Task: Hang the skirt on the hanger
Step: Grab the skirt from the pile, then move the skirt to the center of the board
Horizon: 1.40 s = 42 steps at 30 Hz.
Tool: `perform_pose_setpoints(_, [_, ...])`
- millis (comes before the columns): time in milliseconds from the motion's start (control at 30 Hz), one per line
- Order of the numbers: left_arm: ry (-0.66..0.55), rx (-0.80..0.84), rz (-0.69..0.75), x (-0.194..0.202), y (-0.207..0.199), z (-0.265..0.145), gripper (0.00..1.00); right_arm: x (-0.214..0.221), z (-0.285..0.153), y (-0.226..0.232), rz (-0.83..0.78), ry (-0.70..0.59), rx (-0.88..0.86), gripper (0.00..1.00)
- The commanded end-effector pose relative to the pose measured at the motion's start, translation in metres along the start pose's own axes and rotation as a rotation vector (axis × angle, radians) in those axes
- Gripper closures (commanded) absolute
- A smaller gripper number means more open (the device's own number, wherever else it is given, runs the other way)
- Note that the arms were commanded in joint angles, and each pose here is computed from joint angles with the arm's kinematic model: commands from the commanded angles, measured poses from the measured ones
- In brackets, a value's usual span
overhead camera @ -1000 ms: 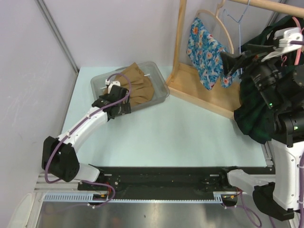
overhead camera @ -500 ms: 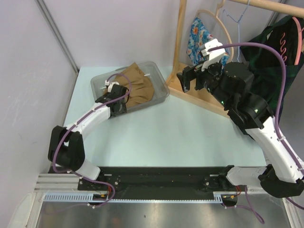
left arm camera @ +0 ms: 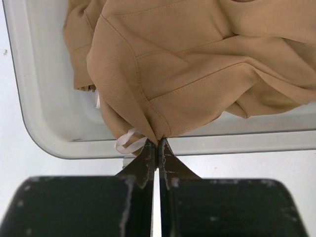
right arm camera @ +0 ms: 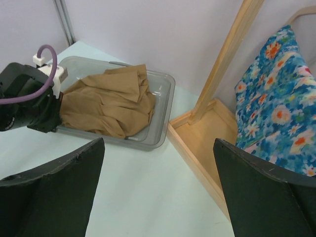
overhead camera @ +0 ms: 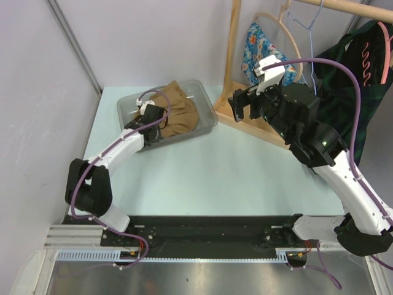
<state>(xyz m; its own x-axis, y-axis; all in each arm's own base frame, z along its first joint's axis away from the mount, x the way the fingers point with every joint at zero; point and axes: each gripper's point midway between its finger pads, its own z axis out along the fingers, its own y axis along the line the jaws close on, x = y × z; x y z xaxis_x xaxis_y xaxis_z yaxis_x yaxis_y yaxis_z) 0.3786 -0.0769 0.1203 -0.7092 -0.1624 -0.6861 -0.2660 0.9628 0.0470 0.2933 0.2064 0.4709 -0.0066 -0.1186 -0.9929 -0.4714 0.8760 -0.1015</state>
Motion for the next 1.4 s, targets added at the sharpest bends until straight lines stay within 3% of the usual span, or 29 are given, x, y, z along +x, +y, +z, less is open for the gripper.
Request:
perform_pose_setpoints(0, [-0.097, 0.020, -0.073, -0.038, -0.002, -0.017, 1.00, -0.009, -0.006, -0.005, 0.005, -0.045, 0.020, 0.04])
perform_pose_setpoints(333, [-0.274, 0.221, -0.178, -0.095, -0.017, -0.090, 1.00, -0.001, -0.009, -0.006, 0.007, -0.036, 0.028, 0.04])
perform_pose_setpoints(733, [-0.675, 0.530, -0.294, -0.195, -0.017, -0.283, 1.00, 0.008, -0.013, -0.011, 0.040, -0.033, 0.062, 0.00])
perform_pose_setpoints(933, [-0.801, 0.745, -0.188, -0.226, -0.022, -0.372, 1.00, -0.003, -0.026, -0.016, 0.053, -0.089, 0.068, 0.00])
perform_pose_setpoints(1167, [-0.869, 0.937, -0.148, -0.229, -0.018, -0.440, 1.00, -0.008, -0.042, -0.022, 0.063, -0.112, 0.074, 0.00])
perform_pose_setpoints(1367, [-0.785, 1.064, -0.049, -0.204, -0.051, -0.435, 1.00, -0.007, -0.050, -0.022, 0.073, -0.109, 0.064, 0.00])
